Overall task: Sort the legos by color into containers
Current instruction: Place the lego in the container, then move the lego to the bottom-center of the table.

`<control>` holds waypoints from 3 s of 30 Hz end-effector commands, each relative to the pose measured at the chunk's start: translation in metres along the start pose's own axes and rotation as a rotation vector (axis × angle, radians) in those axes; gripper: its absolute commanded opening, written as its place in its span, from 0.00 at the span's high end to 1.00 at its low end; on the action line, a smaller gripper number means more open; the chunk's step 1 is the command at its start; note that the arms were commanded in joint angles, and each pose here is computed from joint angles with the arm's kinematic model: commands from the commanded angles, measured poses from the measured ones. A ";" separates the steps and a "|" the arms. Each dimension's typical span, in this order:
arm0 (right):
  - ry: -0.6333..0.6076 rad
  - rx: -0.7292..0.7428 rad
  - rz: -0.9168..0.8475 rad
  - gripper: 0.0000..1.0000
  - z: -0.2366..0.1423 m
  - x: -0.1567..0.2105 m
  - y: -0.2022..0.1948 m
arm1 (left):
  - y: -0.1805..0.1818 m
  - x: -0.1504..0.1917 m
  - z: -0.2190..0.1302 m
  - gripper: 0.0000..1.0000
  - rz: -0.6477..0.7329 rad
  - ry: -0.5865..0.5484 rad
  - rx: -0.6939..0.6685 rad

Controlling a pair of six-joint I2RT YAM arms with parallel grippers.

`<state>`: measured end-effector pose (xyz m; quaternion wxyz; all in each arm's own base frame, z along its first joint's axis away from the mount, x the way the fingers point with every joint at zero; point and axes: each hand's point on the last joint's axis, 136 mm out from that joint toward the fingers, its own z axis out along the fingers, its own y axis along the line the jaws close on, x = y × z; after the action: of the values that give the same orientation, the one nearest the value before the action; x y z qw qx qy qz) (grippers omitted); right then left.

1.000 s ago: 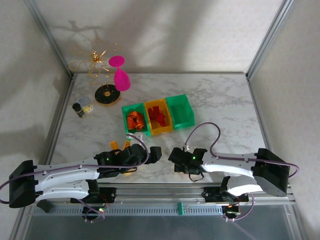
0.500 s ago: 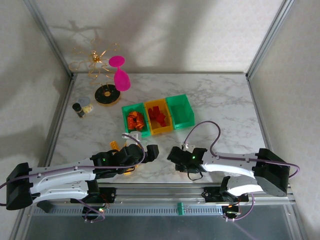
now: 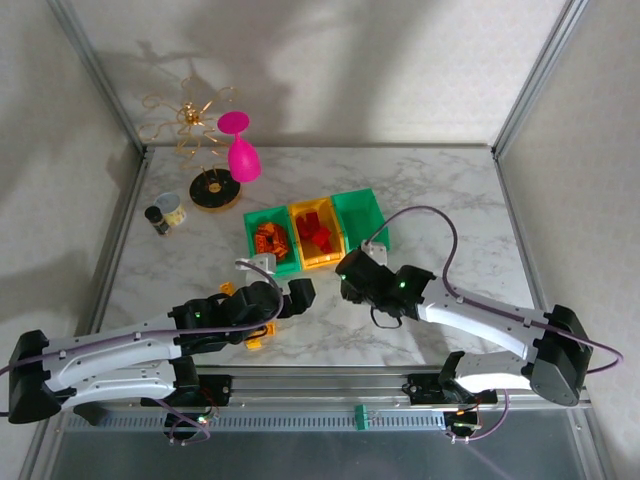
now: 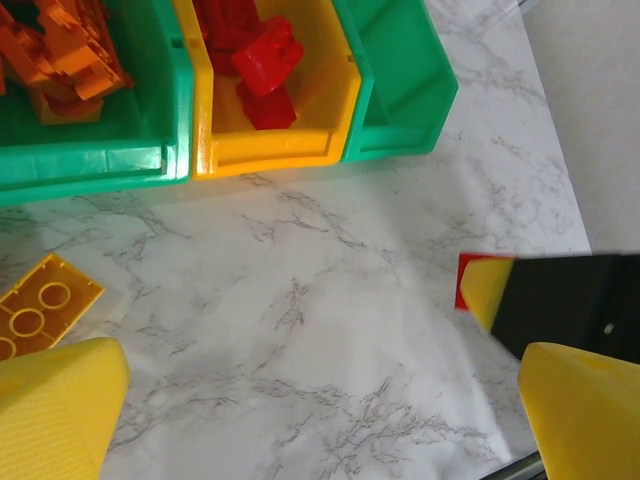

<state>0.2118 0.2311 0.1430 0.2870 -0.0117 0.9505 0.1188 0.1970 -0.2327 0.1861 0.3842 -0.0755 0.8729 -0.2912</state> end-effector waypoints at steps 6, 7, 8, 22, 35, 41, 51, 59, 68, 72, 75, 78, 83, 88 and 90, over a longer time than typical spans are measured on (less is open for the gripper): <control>-0.111 -0.029 -0.087 0.60 0.014 -0.068 0.025 | 0.016 -0.042 -0.007 0.00 -0.016 -0.080 -0.105; -0.116 -0.027 -0.099 0.60 0.019 -0.073 0.028 | 0.017 -0.045 -0.007 0.00 -0.025 -0.078 -0.107; -0.120 -0.017 -0.106 0.59 0.024 -0.078 0.029 | 0.020 -0.047 -0.007 0.01 -0.031 -0.080 -0.117; -0.130 -0.032 -0.215 0.54 0.118 -0.152 0.082 | 0.055 -0.054 -0.003 0.00 -0.100 -0.085 -0.216; -0.152 -0.082 -0.277 0.35 0.091 -0.150 0.096 | 0.064 -0.057 -0.009 0.00 -0.122 -0.092 -0.219; -0.060 -0.173 -0.321 0.29 0.065 -0.073 0.107 | 0.081 -0.052 -0.019 0.00 -0.156 -0.101 -0.254; 0.116 -0.272 -0.306 0.20 0.067 0.037 0.138 | 0.107 -0.058 -0.044 0.00 -0.235 -0.164 -0.322; 0.168 -0.280 -0.361 0.15 0.093 0.077 0.170 | 0.121 -0.067 -0.060 0.00 -0.272 -0.212 -0.383; 0.175 -0.285 -0.374 0.06 0.117 0.088 0.187 | 0.129 -0.072 -0.075 0.01 -0.328 -0.264 -0.377; 0.144 -0.190 -0.356 0.04 0.130 0.082 0.177 | 0.128 -0.074 -0.076 0.00 -0.339 -0.272 -0.371; 0.106 -0.093 -0.330 0.02 0.137 0.075 0.161 | 0.128 -0.074 -0.074 0.00 -0.342 -0.274 -0.368; 0.106 -0.045 -0.305 0.02 0.137 0.074 0.148 | 0.126 -0.073 -0.073 0.00 -0.344 -0.265 -0.362; 0.107 -0.033 -0.295 0.04 0.119 0.076 0.124 | 0.125 -0.072 -0.074 0.00 -0.351 -0.260 -0.353; 0.138 -0.018 -0.256 0.07 0.107 0.076 0.113 | 0.121 -0.073 -0.072 0.00 -0.362 -0.261 -0.332; 0.131 -0.060 -0.246 0.07 0.104 0.075 0.125 | 0.122 -0.075 -0.073 0.00 -0.361 -0.271 -0.333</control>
<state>0.1963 0.3776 0.0337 0.2315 -0.1591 0.9546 0.0994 0.2140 -0.0920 0.2082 0.4305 -0.2695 0.8361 -0.2073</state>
